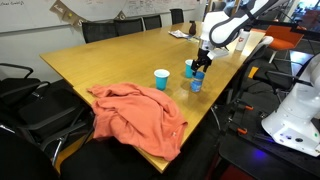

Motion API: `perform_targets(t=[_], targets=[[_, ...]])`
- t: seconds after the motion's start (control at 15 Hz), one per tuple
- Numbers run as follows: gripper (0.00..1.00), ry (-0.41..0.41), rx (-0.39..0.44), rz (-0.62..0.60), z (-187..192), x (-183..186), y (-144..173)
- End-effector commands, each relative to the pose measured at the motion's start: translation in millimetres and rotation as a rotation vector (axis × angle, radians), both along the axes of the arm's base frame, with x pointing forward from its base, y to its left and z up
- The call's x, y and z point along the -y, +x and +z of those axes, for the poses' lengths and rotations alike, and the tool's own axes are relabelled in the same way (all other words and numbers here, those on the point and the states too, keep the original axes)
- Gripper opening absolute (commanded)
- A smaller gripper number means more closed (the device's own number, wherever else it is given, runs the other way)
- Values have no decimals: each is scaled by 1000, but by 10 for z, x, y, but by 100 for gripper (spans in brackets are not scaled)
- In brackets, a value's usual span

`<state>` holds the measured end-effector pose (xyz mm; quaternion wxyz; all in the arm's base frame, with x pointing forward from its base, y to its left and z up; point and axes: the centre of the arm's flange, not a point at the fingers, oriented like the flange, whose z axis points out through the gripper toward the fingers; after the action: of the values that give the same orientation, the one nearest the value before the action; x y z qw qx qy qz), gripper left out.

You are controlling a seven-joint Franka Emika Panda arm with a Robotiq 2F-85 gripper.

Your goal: Take the lid off the peanut butter jar and put it on the table

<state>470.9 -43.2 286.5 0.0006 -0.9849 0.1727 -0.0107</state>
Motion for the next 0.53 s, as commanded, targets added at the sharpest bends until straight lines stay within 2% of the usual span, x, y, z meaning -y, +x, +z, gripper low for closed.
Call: perform_targets(t=[0.0,0.07,0.13,0.2,0.33,0.47], targets=[[100,-7,7,21,-43,21,82],[100,-9,5,21,-52,24,87],[75,-9,4,20,-58,24,89],[74,-10,3,23,-62,23,89],[59,-11,1,24,-67,20,96],[55,-12,0,27,-60,15,94]])
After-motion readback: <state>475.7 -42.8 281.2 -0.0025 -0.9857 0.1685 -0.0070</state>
